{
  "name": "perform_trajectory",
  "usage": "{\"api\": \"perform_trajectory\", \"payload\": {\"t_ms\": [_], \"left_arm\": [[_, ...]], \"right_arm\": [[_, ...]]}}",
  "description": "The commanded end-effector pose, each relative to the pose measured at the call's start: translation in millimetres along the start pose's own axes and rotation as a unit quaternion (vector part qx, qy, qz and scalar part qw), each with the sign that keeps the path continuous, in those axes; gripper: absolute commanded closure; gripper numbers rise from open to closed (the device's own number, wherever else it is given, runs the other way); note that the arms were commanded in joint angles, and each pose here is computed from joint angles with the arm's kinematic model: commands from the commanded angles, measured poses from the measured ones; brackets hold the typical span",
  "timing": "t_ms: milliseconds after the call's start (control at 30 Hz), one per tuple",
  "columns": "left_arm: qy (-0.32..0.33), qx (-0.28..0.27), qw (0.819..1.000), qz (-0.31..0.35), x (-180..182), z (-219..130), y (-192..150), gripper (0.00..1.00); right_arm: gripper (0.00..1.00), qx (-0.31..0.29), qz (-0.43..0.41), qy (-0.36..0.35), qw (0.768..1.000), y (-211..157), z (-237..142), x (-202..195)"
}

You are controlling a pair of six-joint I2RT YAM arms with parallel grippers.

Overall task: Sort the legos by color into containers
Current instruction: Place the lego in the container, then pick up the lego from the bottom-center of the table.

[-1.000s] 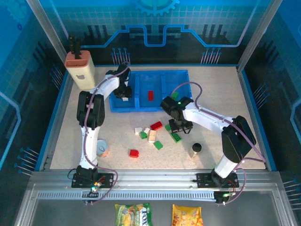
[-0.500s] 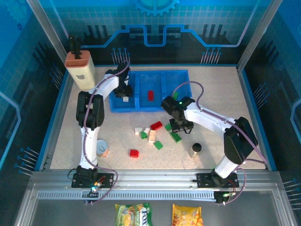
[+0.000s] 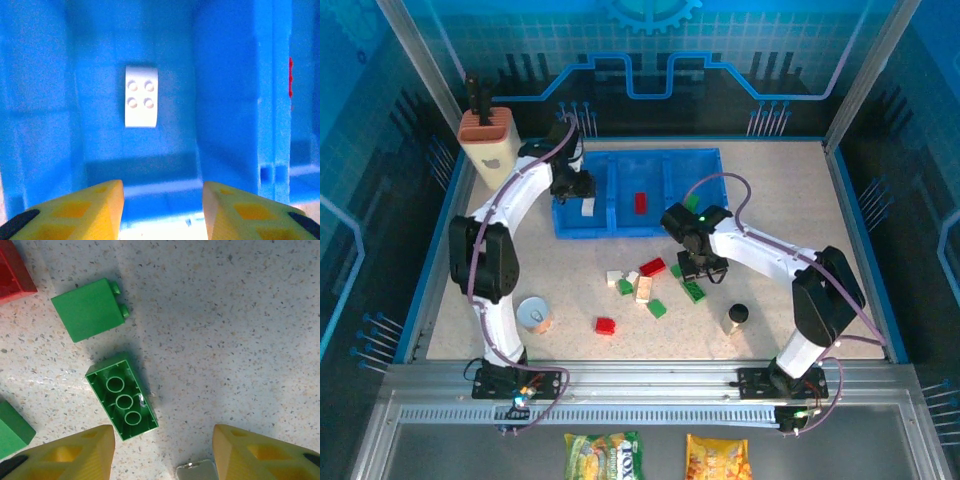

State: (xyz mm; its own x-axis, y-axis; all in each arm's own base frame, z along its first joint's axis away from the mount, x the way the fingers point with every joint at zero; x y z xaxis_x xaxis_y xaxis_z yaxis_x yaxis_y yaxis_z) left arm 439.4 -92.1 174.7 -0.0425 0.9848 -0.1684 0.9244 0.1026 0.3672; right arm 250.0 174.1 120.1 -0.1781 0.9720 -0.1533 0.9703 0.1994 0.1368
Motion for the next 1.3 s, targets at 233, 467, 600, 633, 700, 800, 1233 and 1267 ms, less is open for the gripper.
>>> {"api": "perform_trajectory", "payload": {"t_ms": [233,467,600,633,700,800,1233,1267], "left_arm": [[0.007,0.040,0.999,0.015,13.4,-43.8,-53.9,0.53],[0.019,0.047,0.998,0.040,23.7,-47.1,-79.7,0.52],[-0.012,0.028,0.998,0.046,17.8,-41.4,-84.4,0.52],[-0.017,0.028,0.998,0.046,16.6,-39.4,-84.9,0.52],[-0.024,0.027,0.998,0.048,15.3,-36.6,-85.4,0.52],[-0.020,0.025,0.998,0.053,17.0,-33.8,-86.5,0.52],[-0.028,0.033,0.997,0.056,16.5,-28.0,-93.3,0.51],[-0.028,0.032,0.998,0.056,16.4,-28.3,-93.1,0.52]], "right_arm": [[0.45,0.009,-0.065,0.045,0.997,-1.0,18.6,23.6],[0.44,0.023,-0.087,0.052,0.995,-6.9,35.5,28.3],[0.44,0.039,-0.096,0.046,0.994,-9.4,48.2,30.5],[0.44,0.043,-0.097,0.043,0.993,-10.3,51.3,30.7],[0.44,0.050,-0.098,0.042,0.993,-11.2,56.7,31.7],[0.45,0.061,-0.103,0.039,0.992,-13.6,64.8,33.0],[0.55,0.077,-0.106,0.020,0.991,-19.4,75.0,28.7],[0.56,0.076,-0.106,0.020,0.991,-19.5,74.5,28.4]]}}
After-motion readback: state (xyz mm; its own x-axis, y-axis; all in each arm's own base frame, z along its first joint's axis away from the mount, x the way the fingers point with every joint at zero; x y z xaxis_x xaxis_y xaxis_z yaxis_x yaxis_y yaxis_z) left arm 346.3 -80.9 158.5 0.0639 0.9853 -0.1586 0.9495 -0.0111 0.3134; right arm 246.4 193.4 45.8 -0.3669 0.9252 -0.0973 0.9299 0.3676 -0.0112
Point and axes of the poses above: each hand's point on the last joint's axis, 136 mm out from that joint toward the fingers, its own z axis out along the fingers, its own x axis along the line the jaws close on, y = z × x, the point moved 3 cm from there along -z, back along the fingers
